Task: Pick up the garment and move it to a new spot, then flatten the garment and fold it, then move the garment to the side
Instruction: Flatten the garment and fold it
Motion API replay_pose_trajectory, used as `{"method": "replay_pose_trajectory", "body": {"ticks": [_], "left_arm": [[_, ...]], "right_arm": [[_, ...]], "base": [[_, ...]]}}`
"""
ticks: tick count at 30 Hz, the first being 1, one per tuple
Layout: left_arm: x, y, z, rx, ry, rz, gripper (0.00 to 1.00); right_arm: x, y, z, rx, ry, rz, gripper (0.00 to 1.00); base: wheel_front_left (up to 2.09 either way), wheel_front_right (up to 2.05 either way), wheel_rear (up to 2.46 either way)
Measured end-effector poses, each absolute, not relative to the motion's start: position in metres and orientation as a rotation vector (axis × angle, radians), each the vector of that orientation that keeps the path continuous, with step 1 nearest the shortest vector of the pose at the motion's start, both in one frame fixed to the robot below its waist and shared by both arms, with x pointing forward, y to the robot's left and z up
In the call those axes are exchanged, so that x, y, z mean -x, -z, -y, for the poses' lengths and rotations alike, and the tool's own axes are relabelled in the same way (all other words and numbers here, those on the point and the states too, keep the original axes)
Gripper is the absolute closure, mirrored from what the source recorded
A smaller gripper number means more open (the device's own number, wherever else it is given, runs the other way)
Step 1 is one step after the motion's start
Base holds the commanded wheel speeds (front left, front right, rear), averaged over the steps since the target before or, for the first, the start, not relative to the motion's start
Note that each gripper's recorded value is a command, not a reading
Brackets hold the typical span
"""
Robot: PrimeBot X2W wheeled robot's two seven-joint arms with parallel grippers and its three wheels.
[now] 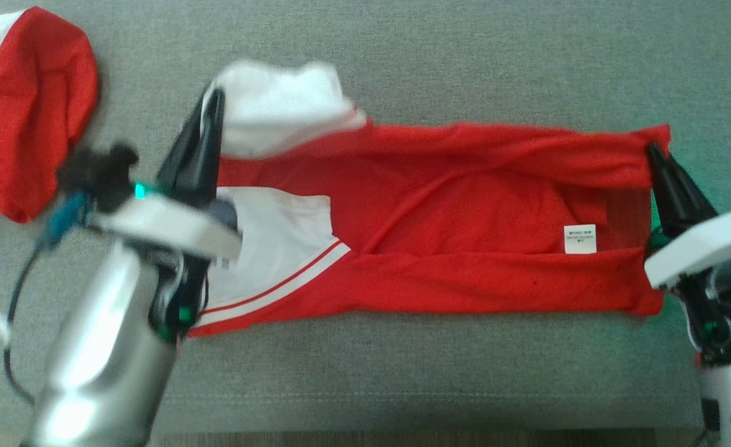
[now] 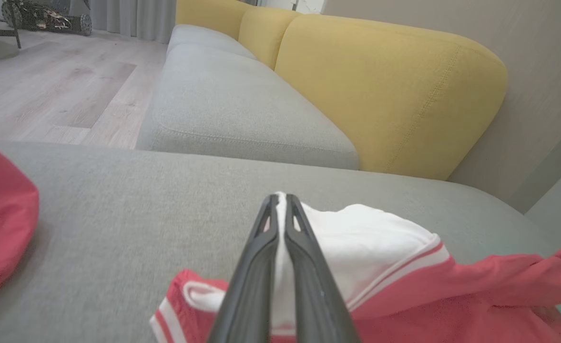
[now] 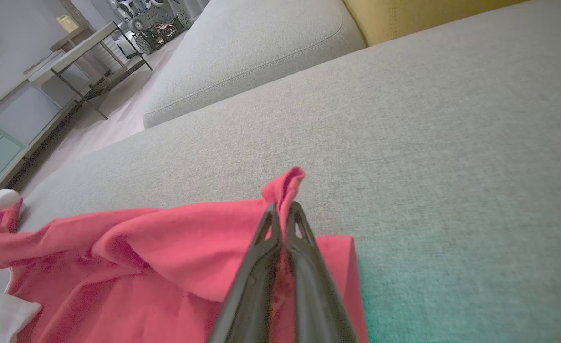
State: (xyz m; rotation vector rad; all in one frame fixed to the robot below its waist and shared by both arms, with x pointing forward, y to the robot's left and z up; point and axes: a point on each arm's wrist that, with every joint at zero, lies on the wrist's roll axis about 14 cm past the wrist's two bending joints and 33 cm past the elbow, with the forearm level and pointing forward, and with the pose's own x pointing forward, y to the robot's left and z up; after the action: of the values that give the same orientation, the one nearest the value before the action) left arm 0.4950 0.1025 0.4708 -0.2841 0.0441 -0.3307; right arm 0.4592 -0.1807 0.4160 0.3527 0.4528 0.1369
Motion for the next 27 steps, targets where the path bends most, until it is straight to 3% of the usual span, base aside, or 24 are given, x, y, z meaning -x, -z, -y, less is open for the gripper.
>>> {"method": "replay_pose_trajectory", "body": {"ticks": [10,13,14,15,16,17,18,19,27], "left_arm": [[-0.428,-0.442,-0.115,0.368,0.237,-0.178,1.00],[-0.413,-0.426,-0.117,0.389,0.213,-0.241,1.00],[-0.410,-0.420,-0.118,0.391,0.208,-0.264,1.00],[-0.408,-0.415,-0.118,0.394,0.204,-0.282,1.00],[-0.407,-0.411,-0.119,0.398,0.198,-0.296,0.91],[-0.405,-0.406,-0.119,0.399,0.196,-0.311,0.64],[-0.403,-0.402,-0.121,0.395,0.190,-0.326,0.21],[-0.401,-0.398,-0.122,0.391,0.184,-0.336,0.00],[-0.402,-0.405,-0.138,0.313,0.138,-0.274,0.00]], "right_arm": [[-0.435,-0.414,0.178,-0.313,-0.118,-0.451,1.00],[-0.422,-0.403,0.179,-0.299,-0.103,-0.483,0.75],[-0.418,-0.401,0.180,-0.283,-0.098,-0.493,0.53],[-0.414,-0.398,0.180,-0.276,-0.093,-0.501,0.23],[-0.409,-0.396,0.181,-0.274,-0.087,-0.511,0.00],[-0.405,-0.393,0.181,-0.269,-0.081,-0.521,0.00],[-0.401,-0.391,0.181,-0.263,-0.077,-0.531,0.00],[-0.397,-0.390,0.181,-0.260,-0.074,-0.536,0.00],[-0.397,-0.423,0.185,-0.190,-0.056,-0.391,0.00]], "base": [[0.00,0.00,0.00],[0.00,0.00,0.00],[0.00,0.00,0.00],[0.00,0.00,0.00],[0.00,0.00,0.00],[0.00,0.00,0.00],[0.00,0.00,0.00],[0.00,0.00,0.00],[0.00,0.00,0.00]]}}
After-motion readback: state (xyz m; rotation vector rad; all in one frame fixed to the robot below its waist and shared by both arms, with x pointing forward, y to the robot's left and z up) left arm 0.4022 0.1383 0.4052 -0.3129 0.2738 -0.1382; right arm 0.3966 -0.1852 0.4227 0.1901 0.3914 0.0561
